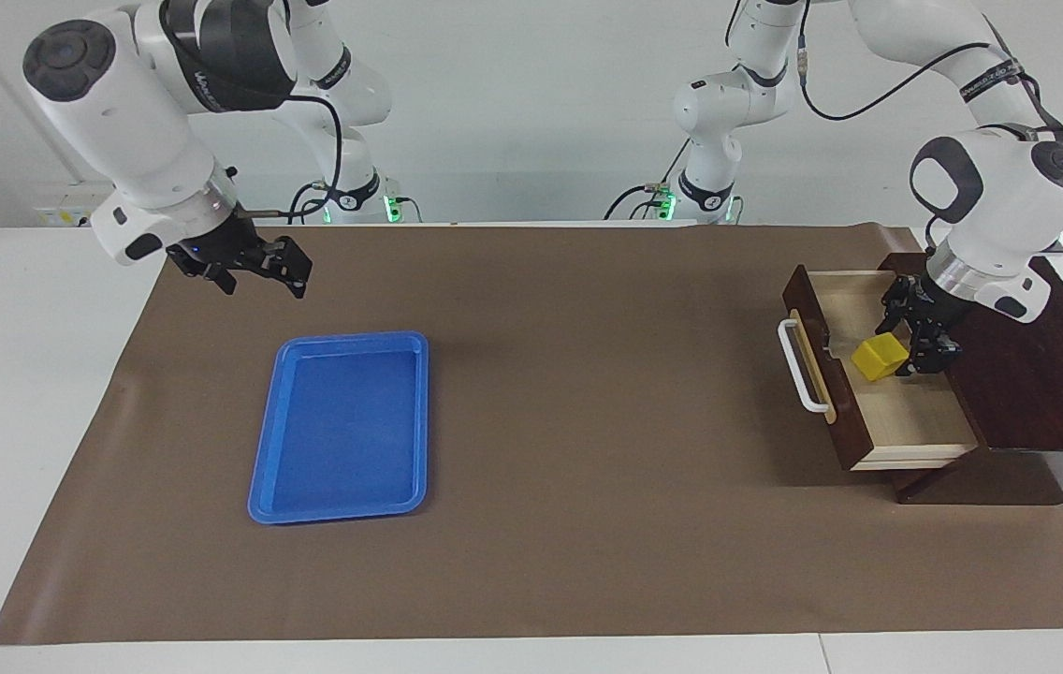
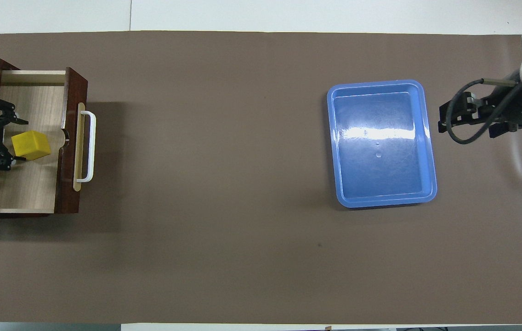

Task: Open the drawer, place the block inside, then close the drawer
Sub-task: 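Push the drawer shut with the left gripper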

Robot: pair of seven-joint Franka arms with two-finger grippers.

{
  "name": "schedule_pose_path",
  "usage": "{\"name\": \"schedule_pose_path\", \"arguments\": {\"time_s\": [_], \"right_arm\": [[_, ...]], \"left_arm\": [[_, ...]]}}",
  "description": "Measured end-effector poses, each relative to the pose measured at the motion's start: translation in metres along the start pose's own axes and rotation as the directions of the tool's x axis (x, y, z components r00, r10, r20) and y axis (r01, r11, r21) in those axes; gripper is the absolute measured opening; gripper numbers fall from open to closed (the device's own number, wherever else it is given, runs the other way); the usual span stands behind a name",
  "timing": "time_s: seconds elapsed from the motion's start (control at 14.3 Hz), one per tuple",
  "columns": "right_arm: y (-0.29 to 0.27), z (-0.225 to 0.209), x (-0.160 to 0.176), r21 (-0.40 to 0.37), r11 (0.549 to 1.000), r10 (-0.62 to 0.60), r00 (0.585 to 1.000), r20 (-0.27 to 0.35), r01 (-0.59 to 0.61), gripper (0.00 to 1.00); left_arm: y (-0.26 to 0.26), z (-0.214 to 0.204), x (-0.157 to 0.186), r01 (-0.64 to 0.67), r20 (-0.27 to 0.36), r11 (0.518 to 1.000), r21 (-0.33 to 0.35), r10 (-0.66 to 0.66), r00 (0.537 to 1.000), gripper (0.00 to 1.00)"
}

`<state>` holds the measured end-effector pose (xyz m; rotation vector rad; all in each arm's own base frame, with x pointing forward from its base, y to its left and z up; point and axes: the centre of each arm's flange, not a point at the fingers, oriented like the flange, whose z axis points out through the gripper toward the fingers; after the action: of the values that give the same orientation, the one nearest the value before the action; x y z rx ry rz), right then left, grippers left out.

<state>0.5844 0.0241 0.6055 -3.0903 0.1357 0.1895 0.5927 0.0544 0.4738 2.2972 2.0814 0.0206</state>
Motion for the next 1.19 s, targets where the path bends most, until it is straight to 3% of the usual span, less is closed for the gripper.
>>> {"name": "schedule_pose_path", "arguments": {"time_s": [0.21,0.35,0.49,0.7,1.19], "right_arm": [[0.006,-0.023,-0.031,-0.012,0.999,-0.037,0.999,-0.019,0.037,1.00],[0.006,-0.028,-0.050,-0.020,0.999,-0.044,0.999,-0.023,0.043,1.00],[0.005,-0.023,-0.056,-0.024,0.999,-0.045,0.999,-0.027,0.044,1.00],[0.012,-0.005,-0.045,-0.023,0.999,-0.032,0.998,-0.054,0.030,1.00],[0.019,0.023,-0.030,-0.024,0.999,-0.023,0.998,-0.054,0.022,1.00]], "left_arm": [[0.020,-0.051,-0.079,0.025,0.005,1.000,0.006,-0.025,1.000,1.00],[0.019,-0.044,-0.132,0.033,-0.028,0.999,0.022,-0.033,0.999,1.00],[0.010,-0.009,-0.149,0.022,-0.073,0.999,0.041,-0.019,0.997,1.00],[-0.003,0.034,-0.136,0.014,-0.108,0.999,0.033,-0.011,0.994,1.00],[-0.008,0.025,-0.052,-0.022,-0.171,0.999,0.026,0.026,0.985,1.00]]}}
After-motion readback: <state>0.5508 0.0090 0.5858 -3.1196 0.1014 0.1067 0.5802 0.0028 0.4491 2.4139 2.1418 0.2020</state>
